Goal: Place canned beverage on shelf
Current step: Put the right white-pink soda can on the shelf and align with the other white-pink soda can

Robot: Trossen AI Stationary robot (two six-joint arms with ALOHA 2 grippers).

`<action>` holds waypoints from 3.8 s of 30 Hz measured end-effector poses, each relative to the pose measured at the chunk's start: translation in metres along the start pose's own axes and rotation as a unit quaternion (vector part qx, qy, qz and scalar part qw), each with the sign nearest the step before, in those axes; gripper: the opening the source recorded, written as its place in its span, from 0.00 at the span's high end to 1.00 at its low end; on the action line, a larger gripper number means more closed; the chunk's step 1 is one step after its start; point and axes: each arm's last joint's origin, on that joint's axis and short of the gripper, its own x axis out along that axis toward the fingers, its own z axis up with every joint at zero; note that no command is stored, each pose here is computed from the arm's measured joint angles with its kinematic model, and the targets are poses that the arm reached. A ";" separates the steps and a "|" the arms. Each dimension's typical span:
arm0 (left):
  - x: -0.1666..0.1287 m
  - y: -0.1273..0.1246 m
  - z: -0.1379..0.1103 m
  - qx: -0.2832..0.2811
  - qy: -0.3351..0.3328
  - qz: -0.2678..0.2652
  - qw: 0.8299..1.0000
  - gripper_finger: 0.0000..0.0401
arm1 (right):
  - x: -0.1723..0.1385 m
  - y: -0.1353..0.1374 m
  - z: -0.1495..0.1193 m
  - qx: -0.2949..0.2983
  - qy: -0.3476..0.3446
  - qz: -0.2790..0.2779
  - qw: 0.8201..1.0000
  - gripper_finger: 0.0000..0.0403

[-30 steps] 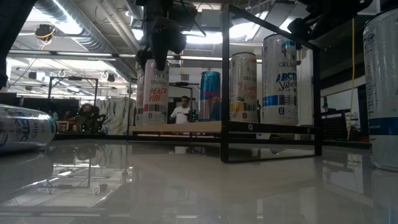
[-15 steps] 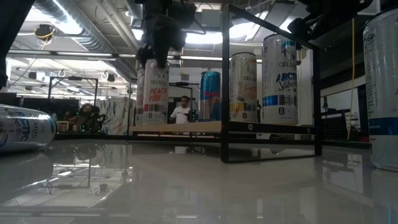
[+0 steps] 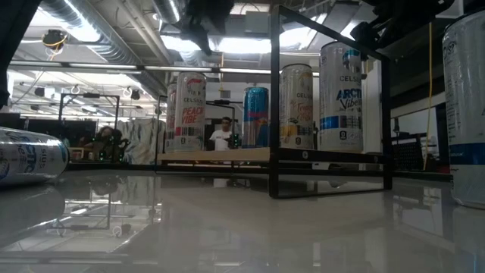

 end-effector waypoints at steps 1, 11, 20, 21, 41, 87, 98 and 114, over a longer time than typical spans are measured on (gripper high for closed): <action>-0.005 -0.003 0.000 0.002 -0.007 -0.003 1.000 0.14 | 0.000 0.000 0.000 0.000 0.000 0.000 1.000 0.06; -0.030 -0.041 -0.019 0.007 0.014 -0.016 1.000 0.14 | 0.000 0.000 0.000 0.000 0.001 0.000 1.000 0.06; -0.034 -0.099 -0.047 0.087 -0.004 0.029 0.996 0.21 | 0.000 0.000 -0.001 0.001 0.003 0.001 1.000 0.06; -0.034 -0.104 -0.050 0.091 -0.004 0.029 0.995 0.23 | 0.000 0.000 -0.001 0.001 0.003 0.002 1.000 0.06; 0.040 -0.096 -0.133 0.041 0.085 0.084 0.992 0.65 | 0.000 0.000 -0.001 0.001 0.003 0.001 1.000 0.06; 0.144 -0.044 -0.171 -0.086 -0.190 0.197 0.958 1.00 | 0.000 0.000 -0.001 0.001 0.003 0.001 1.000 0.06; 0.144 -0.026 -0.159 -0.119 -0.200 0.212 0.949 1.00 | 0.000 0.000 -0.001 0.001 0.003 0.001 1.000 0.06; 0.143 -0.020 -0.151 -0.126 -0.214 0.207 0.946 1.00 | 0.000 0.000 -0.001 0.001 0.003 0.001 1.000 0.06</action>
